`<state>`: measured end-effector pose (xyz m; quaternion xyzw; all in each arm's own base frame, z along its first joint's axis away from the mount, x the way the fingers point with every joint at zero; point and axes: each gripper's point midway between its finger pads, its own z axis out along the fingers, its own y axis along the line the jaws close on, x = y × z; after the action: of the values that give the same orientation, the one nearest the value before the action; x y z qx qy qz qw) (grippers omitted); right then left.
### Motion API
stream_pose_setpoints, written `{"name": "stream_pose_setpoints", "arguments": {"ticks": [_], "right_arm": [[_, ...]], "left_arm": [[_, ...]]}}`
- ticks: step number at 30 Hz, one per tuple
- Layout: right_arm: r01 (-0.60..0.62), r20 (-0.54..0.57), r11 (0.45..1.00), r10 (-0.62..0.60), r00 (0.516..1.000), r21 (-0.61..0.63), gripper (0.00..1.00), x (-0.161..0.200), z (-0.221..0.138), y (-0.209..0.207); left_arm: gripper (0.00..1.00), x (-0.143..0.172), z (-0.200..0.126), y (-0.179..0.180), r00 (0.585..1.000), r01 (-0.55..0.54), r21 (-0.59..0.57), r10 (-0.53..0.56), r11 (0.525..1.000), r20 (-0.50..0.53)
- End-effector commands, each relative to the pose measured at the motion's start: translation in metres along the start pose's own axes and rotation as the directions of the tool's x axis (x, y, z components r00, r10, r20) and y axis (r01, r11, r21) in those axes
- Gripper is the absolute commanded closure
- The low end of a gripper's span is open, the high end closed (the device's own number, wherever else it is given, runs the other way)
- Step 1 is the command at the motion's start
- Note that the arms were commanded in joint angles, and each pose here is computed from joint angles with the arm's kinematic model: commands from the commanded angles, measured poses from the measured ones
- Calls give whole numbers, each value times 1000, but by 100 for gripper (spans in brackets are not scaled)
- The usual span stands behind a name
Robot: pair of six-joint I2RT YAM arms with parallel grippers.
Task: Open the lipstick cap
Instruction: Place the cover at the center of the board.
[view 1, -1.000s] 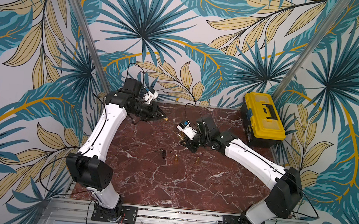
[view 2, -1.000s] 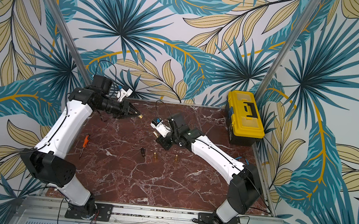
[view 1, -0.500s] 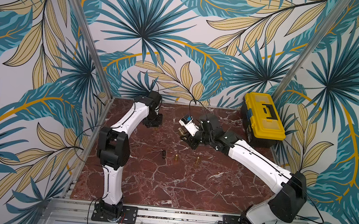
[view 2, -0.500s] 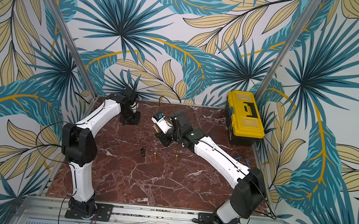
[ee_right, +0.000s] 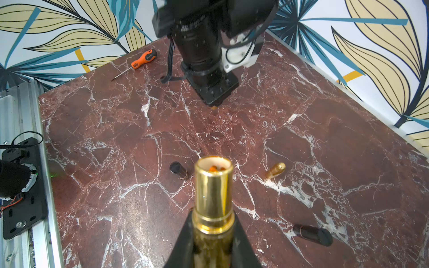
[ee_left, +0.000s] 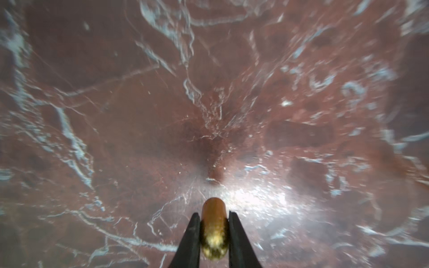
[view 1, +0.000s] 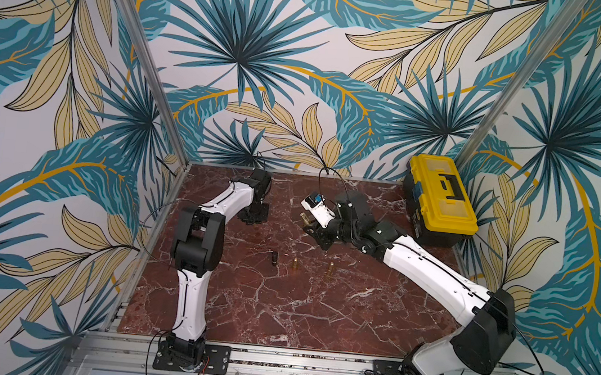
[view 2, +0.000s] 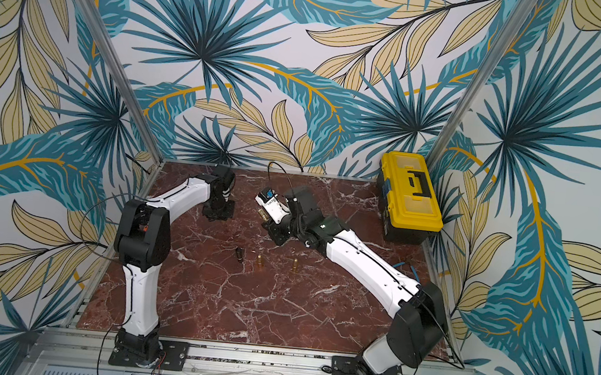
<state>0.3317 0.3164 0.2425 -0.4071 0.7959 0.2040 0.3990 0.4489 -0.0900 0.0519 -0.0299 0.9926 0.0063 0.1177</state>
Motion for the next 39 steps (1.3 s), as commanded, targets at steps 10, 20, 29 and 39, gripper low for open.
{"name": "stream_pose_setpoints", "arguments": {"ticks": [10,20,29,39], "right_arm": [[-15,3,1000,15,1000,14,100,2,0,-1],[-20,5,1000,20,1000,11,100,0,-2,0],[-31,-1,999,31,1000,9,100,6,0,1],[-54,-30,998,53,998,-29,100,18,24,3]], "left_arm": [[100,6,4,12,997,31,7,-32,999,69],[50,12,1,13,996,46,20,-48,999,80],[43,5,-71,6,976,73,153,-103,985,194],[34,61,-191,-65,985,42,651,-141,758,101]]}}
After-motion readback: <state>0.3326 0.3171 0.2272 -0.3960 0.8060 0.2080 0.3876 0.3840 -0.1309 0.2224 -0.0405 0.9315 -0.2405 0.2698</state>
